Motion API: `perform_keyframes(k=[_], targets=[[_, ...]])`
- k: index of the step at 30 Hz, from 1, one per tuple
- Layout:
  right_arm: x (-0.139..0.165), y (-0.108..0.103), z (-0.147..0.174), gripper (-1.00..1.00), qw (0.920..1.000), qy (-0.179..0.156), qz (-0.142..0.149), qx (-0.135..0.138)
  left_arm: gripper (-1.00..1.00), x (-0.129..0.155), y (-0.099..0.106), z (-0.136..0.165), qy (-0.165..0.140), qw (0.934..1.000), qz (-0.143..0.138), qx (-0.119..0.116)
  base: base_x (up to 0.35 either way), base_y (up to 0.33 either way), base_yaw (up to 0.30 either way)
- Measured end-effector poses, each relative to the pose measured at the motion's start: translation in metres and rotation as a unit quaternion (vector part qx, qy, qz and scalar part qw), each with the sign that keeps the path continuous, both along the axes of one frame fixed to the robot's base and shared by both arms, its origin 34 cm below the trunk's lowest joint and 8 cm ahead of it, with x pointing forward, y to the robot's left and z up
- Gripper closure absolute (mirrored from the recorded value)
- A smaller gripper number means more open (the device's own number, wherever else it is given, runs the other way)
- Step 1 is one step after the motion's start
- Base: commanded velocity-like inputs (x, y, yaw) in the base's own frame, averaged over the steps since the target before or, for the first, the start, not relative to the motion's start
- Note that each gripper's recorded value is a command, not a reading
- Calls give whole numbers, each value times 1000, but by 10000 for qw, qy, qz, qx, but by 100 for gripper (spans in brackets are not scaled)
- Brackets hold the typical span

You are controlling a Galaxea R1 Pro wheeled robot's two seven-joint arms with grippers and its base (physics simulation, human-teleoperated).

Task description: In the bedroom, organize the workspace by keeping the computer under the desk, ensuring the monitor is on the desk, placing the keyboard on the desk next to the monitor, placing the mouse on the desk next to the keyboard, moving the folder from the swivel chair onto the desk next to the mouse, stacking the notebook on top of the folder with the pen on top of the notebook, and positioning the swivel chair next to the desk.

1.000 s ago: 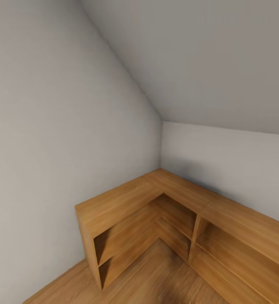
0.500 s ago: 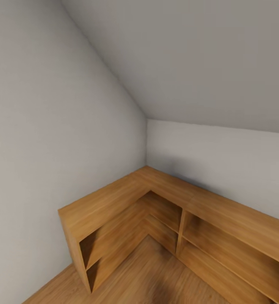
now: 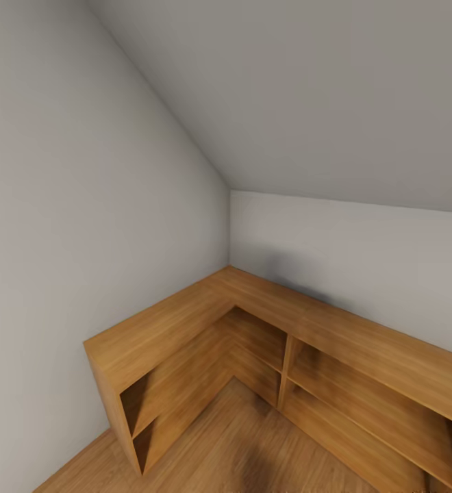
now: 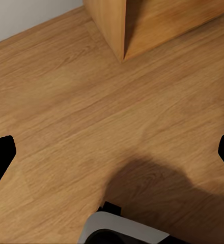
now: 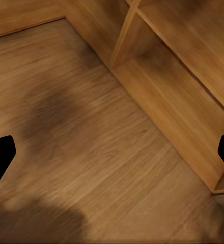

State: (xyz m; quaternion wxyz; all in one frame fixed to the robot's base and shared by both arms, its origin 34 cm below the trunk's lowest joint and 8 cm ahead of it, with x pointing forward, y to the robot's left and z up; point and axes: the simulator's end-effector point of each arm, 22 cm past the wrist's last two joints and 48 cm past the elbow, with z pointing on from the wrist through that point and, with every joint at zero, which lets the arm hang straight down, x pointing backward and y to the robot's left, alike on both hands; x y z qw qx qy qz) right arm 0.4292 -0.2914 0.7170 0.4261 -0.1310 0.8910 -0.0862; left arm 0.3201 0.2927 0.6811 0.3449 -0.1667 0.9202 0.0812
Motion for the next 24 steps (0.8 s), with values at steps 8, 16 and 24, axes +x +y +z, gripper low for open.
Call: perform_keyframes(k=[8,16,24], targets=[[-2,-1,-3,-100,10000,45,-30,5,-100,-3,0,-2,42,10000,1,-1,0,0,-2],[-6,-1,-7,-100,9999,109,-29,7,-100,-7,0,-4,106,9999,2,0,0,0,0],[-9,-1,-10,-100,9999,167,-24,0,-100,-11,0,-7,165,9999,2,1,3,0,-121]])
